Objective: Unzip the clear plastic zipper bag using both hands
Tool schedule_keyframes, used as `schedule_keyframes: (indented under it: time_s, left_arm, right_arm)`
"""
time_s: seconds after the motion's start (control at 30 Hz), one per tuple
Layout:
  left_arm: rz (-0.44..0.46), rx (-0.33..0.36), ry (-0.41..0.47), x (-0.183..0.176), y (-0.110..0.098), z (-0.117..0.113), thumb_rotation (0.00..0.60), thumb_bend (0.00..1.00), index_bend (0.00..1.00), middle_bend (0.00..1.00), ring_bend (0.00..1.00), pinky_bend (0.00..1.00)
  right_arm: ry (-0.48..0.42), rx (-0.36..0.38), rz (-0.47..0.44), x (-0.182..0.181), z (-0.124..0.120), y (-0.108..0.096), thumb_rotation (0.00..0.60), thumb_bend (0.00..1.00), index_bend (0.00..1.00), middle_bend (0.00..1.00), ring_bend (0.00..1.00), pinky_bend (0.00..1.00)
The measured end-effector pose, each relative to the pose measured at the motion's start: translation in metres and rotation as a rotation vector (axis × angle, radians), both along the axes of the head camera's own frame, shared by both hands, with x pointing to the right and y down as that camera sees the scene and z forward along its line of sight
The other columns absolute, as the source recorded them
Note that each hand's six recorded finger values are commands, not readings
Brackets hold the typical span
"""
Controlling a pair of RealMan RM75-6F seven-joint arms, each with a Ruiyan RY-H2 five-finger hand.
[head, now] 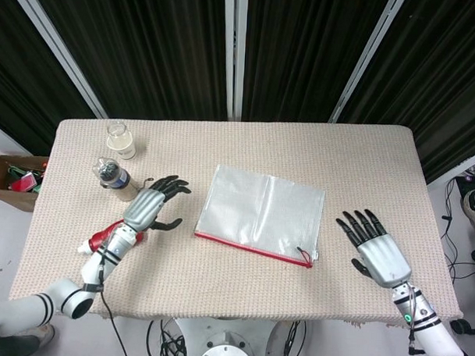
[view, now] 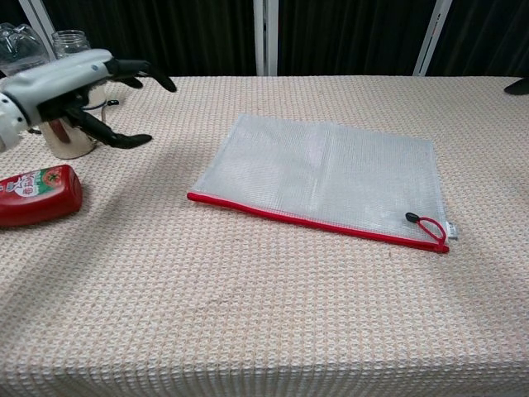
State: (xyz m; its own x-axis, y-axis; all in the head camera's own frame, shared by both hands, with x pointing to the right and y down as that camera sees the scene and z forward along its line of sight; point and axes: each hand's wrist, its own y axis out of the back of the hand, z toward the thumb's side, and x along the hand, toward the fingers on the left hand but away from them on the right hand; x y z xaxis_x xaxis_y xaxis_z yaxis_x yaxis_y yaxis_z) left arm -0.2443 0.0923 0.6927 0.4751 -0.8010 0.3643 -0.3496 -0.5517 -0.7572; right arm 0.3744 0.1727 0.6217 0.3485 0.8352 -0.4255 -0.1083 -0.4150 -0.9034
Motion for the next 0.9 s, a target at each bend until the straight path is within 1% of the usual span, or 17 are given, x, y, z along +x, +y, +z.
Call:
schedule_keyframes:
  time_s: [0.03, 0.1, 0.13, 0.23, 0.33, 0.37, 0.43, 0.53, 0.6, 0.67, 0.73, 0.83, 0.9]
  left_arm:
    - [-0.012, 0.042, -0.051, -0.012, 0.000, -0.009, 0.600, 0.25, 0.24, 0.15, 0.08, 0.14]
    - [-0.044, 0.101, -0.122, -0.034, 0.000, -0.027, 0.600, 0.25, 0.24, 0.15, 0.08, 0.14]
    - [-0.076, 0.136, -0.162, -0.052, 0.001, -0.040, 0.600, 0.24, 0.24, 0.15, 0.08, 0.14]
    - [-0.175, 0.206, -0.251, -0.101, 0.008, -0.073, 0.600, 0.24, 0.24, 0.15, 0.08, 0.14]
    - [-0.270, 0.248, -0.328, -0.145, 0.020, -0.099, 0.600, 0.23, 0.24, 0.15, 0.08, 0.13]
    - [-0.295, 0.253, -0.354, -0.157, 0.024, -0.105, 0.600, 0.23, 0.24, 0.15, 0.08, 0.14]
    - [-0.351, 0.248, -0.423, -0.184, 0.035, -0.113, 0.600, 0.22, 0.24, 0.15, 0.08, 0.14]
    - [-0.409, 0.212, -0.519, -0.215, 0.054, -0.116, 0.600, 0.21, 0.24, 0.14, 0.08, 0.14]
    - [-0.424, 0.183, -0.555, -0.225, 0.068, -0.116, 0.600, 0.21, 0.24, 0.14, 0.08, 0.13]
    - [-0.434, 0.151, -0.569, -0.230, 0.082, -0.116, 0.600, 0.21, 0.24, 0.14, 0.08, 0.13]
    - [-0.438, 0.136, -0.568, -0.230, 0.095, -0.117, 0.600, 0.21, 0.24, 0.14, 0.08, 0.13]
    - [-0.442, 0.130, -0.549, -0.225, 0.110, -0.121, 0.600, 0.21, 0.24, 0.14, 0.08, 0.13]
    - [-0.442, 0.125, -0.533, -0.220, 0.119, -0.124, 0.600, 0.21, 0.24, 0.14, 0.08, 0.13]
  right_arm:
    - [-0.011, 0.003, 0.031, 0.005, -0.004, -0.004, 0.600, 0.19, 0.05, 0.11, 0.00, 0.00]
    - [-0.034, 0.016, 0.099, 0.019, -0.013, -0.013, 0.600, 0.20, 0.08, 0.13, 0.00, 0.00]
    - [-0.042, 0.024, 0.127, 0.025, -0.017, -0.016, 0.600, 0.20, 0.08, 0.13, 0.00, 0.00]
    - [-0.056, 0.052, 0.211, 0.046, -0.030, -0.024, 0.600, 0.20, 0.09, 0.13, 0.00, 0.00]
    - [-0.057, 0.064, 0.271, 0.065, -0.039, -0.026, 0.600, 0.20, 0.09, 0.12, 0.00, 0.00]
    - [-0.059, 0.061, 0.286, 0.069, -0.040, -0.026, 0.600, 0.20, 0.09, 0.11, 0.00, 0.00]
    - [-0.062, 0.043, 0.319, 0.078, -0.041, -0.026, 0.600, 0.20, 0.07, 0.08, 0.00, 0.00]
    - [-0.056, -0.002, 0.354, 0.090, -0.040, -0.022, 0.600, 0.20, 0.01, 0.02, 0.00, 0.00]
    - [-0.056, -0.034, 0.376, 0.096, -0.040, -0.017, 0.600, 0.20, 0.00, 0.00, 0.00, 0.00]
    - [-0.057, -0.049, 0.389, 0.099, -0.040, -0.010, 0.600, 0.20, 0.00, 0.00, 0.00, 0.00]
    - [-0.063, -0.046, 0.396, 0.100, -0.041, -0.005, 0.600, 0.20, 0.00, 0.00, 0.00, 0.00]
    - [-0.078, -0.014, 0.402, 0.100, -0.047, 0.002, 0.600, 0.20, 0.00, 0.00, 0.00, 0.00]
    - [-0.086, 0.022, 0.404, 0.100, -0.053, 0.008, 0.600, 0.20, 0.00, 0.00, 0.00, 0.00]
